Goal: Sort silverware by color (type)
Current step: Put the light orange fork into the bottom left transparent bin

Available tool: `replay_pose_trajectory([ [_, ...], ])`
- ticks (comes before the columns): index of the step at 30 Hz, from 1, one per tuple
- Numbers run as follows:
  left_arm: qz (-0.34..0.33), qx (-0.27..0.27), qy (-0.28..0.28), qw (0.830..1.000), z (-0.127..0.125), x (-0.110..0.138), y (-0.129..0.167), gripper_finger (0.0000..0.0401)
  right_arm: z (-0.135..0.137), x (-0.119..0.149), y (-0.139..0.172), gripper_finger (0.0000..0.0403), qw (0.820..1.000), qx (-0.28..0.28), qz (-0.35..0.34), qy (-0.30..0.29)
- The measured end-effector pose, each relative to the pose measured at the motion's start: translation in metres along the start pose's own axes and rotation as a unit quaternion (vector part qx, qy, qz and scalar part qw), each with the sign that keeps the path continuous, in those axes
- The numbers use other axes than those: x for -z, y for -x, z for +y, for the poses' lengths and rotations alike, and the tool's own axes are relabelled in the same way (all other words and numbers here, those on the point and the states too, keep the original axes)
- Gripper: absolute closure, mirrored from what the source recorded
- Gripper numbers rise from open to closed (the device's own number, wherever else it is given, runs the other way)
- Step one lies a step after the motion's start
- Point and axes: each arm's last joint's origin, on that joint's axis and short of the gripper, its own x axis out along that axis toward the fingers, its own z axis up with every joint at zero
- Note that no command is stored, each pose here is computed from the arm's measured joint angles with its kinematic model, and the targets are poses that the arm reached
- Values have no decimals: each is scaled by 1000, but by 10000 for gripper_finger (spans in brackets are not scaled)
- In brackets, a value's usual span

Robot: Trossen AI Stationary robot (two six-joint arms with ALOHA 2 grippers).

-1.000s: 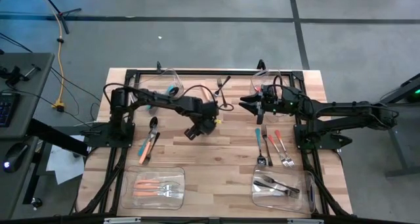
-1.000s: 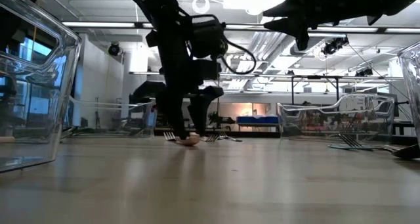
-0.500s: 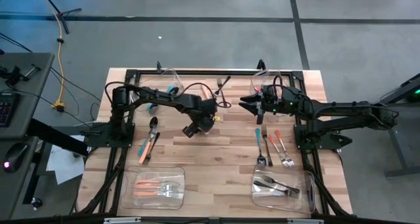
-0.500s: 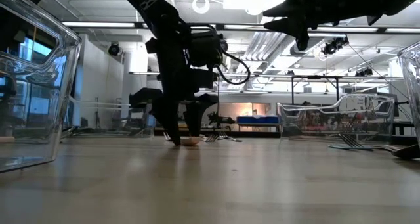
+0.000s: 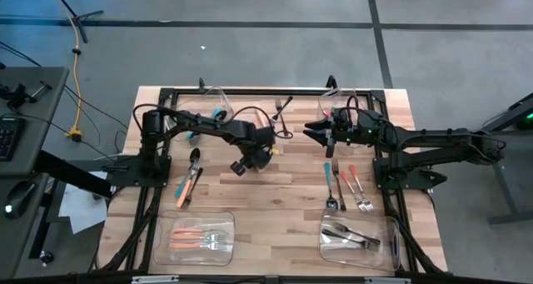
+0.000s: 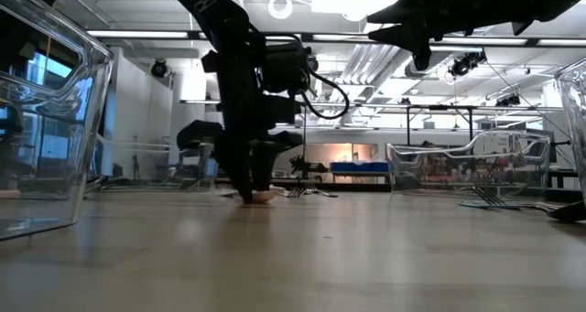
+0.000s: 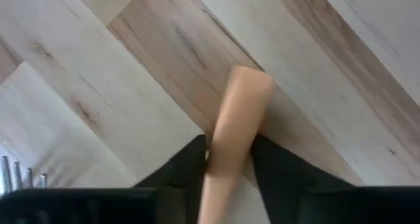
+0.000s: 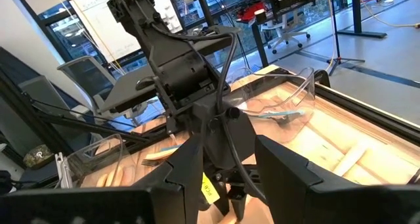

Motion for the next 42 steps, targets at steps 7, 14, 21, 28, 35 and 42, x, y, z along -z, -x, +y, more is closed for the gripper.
replay_pose_trajectory([
  [7,-1,-4,38,999,1,0,0,360,0,0,0,279,1000,0,0,0],
  [14,-8,-14,52,999,2,-3,7,360,0,0,0,279,1000,0,0,0],
  [21,-72,-51,121,989,13,-6,47,360,0,0,0,279,1000,-1,-2,1],
  [28,-136,-90,189,968,8,-8,100,360,1,-3,0,279,1000,-5,-15,16],
  [35,-309,-157,261,901,-13,-5,150,360,1,-3,0,279,1000,-5,-14,16],
  [42,-501,-188,305,788,-53,8,174,360,2,-3,0,279,999,-22,-11,44],
])
